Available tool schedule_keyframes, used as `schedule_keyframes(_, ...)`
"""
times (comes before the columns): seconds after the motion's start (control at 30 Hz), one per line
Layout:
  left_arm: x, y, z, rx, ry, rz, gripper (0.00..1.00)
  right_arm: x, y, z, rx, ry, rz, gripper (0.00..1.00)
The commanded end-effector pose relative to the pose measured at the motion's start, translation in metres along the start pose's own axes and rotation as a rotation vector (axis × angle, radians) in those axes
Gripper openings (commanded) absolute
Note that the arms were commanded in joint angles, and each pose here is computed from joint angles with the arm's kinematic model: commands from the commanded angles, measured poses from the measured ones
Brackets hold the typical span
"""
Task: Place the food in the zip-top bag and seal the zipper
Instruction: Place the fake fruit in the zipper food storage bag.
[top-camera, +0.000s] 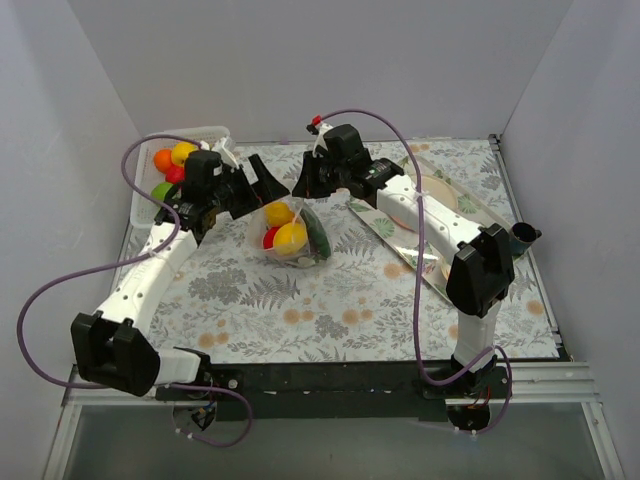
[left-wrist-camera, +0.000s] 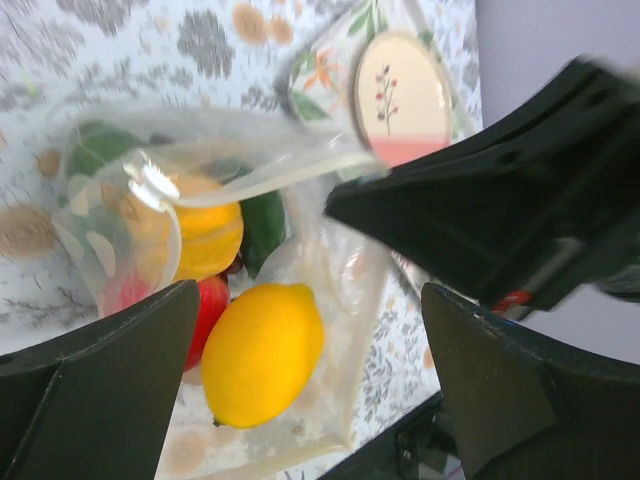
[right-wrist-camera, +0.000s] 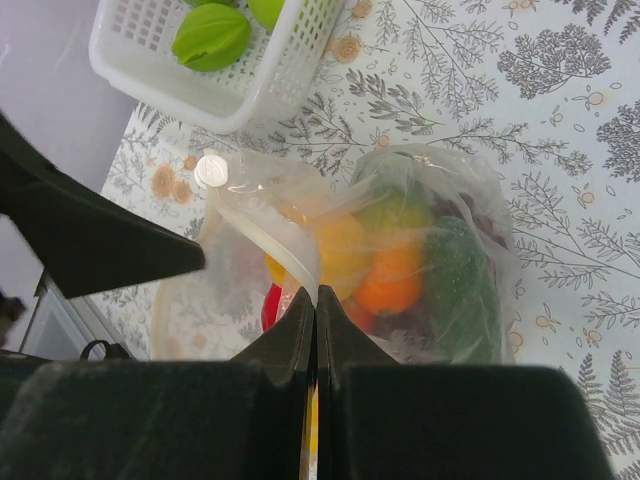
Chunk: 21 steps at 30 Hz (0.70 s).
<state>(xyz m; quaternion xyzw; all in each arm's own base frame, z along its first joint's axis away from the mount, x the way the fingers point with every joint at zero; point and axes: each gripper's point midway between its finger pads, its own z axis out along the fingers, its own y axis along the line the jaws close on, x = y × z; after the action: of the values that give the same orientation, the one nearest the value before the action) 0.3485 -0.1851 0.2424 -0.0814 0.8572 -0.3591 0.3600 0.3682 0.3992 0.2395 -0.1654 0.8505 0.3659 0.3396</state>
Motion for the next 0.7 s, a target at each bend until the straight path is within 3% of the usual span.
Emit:
schedule_keyframes(0.0,-0.066,-0.04,-0.063,-0.037,-0.269,0.061,0.93,-0.019,0.023,-0.025,-0.076,-0.068,-0.023,0.01)
schedule_keyframes(0.17,-0.119,-0.003,-0.101,-0.315,-0.491,0.03,0.93,-0.013,0.031,-0.036,-0.125,-0.064,-0.039,0.01)
schedule_keyframes(0.33,-0.171,0.058,-0.116,-0.444,-0.588,-0.074,0.93,-0.002,0.035,-0.047,-0.147,-0.031,-0.047,0.01)
schedule_keyframes(0.47,-0.189,0.108,-0.109,-0.514,-0.571,-0.15,0.92,0.011,0.032,-0.056,-0.14,-0.014,-0.056,0.01)
schedule_keyframes(0.67,-0.182,0.187,-0.085,-0.678,-0.501,-0.256,0.9,0.021,0.03,-0.06,-0.155,-0.027,-0.047,0.01)
